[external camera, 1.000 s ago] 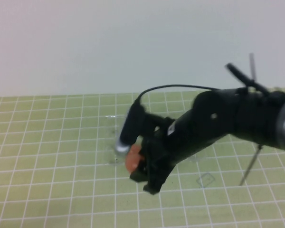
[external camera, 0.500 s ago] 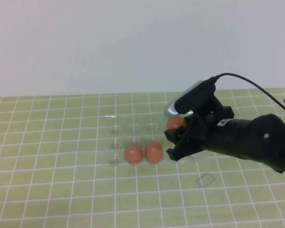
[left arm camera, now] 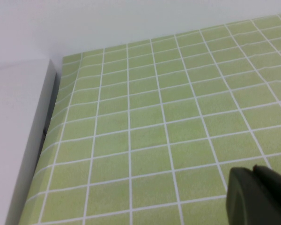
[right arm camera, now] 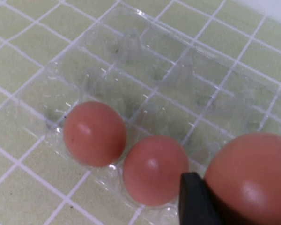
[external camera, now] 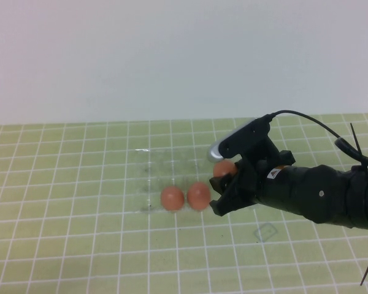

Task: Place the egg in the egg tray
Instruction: Place the egg in the egg tray

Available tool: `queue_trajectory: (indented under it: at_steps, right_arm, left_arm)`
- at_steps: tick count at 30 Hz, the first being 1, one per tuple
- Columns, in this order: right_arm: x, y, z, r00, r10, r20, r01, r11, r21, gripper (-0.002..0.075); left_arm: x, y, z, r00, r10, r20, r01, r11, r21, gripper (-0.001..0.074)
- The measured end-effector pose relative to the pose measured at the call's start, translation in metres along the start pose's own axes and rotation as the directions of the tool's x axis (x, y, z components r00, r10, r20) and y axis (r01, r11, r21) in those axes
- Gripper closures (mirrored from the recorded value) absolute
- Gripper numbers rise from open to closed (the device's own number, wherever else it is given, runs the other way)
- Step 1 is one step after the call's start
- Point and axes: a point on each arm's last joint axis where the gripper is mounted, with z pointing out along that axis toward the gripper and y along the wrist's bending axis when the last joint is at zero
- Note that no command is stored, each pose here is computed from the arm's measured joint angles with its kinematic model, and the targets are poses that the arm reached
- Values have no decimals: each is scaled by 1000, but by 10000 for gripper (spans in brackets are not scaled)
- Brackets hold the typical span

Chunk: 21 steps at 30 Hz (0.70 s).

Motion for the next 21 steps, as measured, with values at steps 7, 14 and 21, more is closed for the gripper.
queue_trajectory:
  at_steps: [7, 14, 21]
  right_arm:
    - [0, 0, 0, 999, -34, 2, 34, 999, -3, 354]
    - [0, 0, 0, 998, -63, 5, 63, 998, -5, 354]
    - [-6, -1, -3, 981, -192, 38, 191, 981, 17, 354]
  left_arm:
    - [0, 0, 0, 1000, 0, 0, 0, 1000, 0, 735]
    - [0, 0, 0, 1000, 0, 0, 0, 1000, 0, 735]
    - [0, 0, 0, 1000, 0, 0, 0, 1000, 0, 735]
